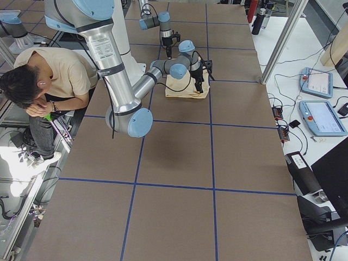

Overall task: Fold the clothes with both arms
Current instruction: 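Grasp the shirt's side edge with the left gripper while the right lifts away, then fold the grasped side with the left gripper across the shirt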

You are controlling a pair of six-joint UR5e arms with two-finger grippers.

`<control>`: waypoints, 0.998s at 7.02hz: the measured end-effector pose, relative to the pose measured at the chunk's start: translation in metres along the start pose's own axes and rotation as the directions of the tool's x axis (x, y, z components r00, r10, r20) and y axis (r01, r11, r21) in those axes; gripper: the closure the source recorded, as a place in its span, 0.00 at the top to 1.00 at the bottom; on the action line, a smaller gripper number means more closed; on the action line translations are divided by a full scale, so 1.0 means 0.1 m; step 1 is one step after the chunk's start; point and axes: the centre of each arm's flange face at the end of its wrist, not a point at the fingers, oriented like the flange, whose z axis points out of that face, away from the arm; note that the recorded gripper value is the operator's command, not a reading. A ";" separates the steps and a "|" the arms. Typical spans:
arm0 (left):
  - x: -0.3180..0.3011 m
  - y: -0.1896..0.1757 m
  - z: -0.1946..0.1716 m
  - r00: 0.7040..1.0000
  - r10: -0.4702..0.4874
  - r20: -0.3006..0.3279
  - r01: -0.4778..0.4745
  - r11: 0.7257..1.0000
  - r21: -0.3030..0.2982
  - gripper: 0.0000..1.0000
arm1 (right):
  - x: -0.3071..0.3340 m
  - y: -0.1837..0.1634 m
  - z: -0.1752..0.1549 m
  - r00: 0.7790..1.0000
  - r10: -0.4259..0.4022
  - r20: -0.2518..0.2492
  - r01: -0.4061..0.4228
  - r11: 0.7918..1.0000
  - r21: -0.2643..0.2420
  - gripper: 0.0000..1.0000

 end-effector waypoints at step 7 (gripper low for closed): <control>-0.52 -0.81 -0.17 0.991 0.094 0.093 -0.105 0.988 0.114 0.00 | -0.01 0.04 0.04 1.000 0.005 -0.004 -0.005 1.000 -0.006 1.00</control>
